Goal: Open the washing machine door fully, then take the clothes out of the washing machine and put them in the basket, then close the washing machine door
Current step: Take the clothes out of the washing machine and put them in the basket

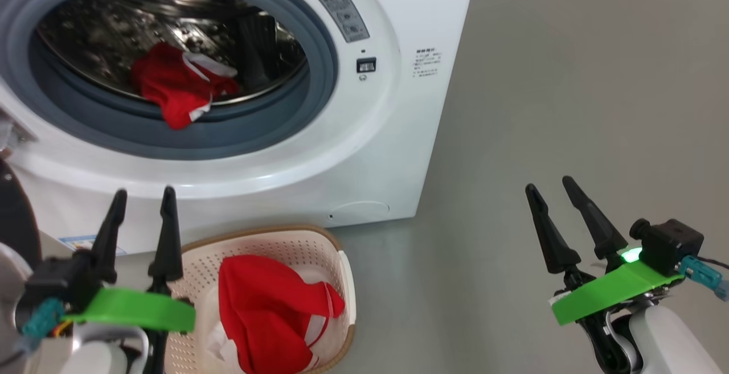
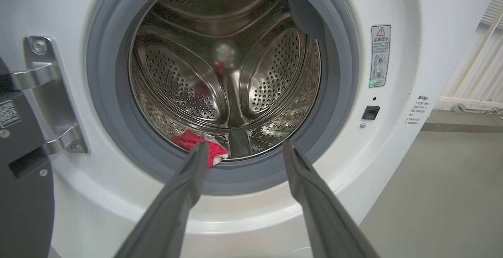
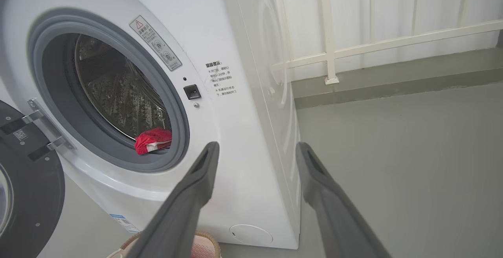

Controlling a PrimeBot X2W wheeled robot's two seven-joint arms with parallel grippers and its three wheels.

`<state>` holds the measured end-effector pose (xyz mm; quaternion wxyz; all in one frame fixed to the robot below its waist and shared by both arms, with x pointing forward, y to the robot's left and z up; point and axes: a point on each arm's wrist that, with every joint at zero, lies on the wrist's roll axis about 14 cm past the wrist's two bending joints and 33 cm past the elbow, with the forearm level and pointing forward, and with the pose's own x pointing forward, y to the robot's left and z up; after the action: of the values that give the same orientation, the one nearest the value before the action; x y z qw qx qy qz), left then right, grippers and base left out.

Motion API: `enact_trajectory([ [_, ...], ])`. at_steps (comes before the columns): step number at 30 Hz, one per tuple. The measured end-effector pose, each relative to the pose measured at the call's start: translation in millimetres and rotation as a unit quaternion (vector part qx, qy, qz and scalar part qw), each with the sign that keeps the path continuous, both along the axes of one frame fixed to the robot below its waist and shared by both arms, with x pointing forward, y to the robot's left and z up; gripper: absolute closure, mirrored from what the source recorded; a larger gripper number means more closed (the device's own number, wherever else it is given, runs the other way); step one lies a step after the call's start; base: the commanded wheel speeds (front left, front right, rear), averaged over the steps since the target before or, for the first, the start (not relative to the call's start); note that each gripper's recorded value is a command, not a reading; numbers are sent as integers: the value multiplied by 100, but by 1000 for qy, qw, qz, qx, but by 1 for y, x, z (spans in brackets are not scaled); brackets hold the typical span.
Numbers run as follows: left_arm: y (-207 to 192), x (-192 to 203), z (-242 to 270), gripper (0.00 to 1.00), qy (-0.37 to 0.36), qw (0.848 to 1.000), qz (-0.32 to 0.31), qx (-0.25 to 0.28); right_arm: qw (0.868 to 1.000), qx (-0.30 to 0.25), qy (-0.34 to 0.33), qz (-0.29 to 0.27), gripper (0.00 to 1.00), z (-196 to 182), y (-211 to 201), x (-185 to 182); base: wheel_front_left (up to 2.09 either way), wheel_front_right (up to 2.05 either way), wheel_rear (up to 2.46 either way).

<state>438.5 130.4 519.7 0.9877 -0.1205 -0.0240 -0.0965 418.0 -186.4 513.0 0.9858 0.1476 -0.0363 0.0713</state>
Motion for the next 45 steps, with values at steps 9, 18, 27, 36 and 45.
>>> enact_trajectory([
  [9,-13,42,-19,0,28,999,-23,16,1000,-5,19,-12,0,-17,-5,8,0,0,0],
  [18,-19,89,-45,0,69,996,-30,43,999,-16,25,-21,0,-24,-10,20,0,0,0],
  [27,-26,141,-63,0,101,990,-31,95,998,-18,42,-34,0,-39,-16,25,0,0,0],
  [36,-26,187,-80,0,128,982,-21,138,998,-15,48,-43,0,-48,-19,38,0,0,0],
  [45,-24,212,-111,0,167,970,-17,175,996,-16,69,-55,0,-66,-25,40,0,0,0],
])
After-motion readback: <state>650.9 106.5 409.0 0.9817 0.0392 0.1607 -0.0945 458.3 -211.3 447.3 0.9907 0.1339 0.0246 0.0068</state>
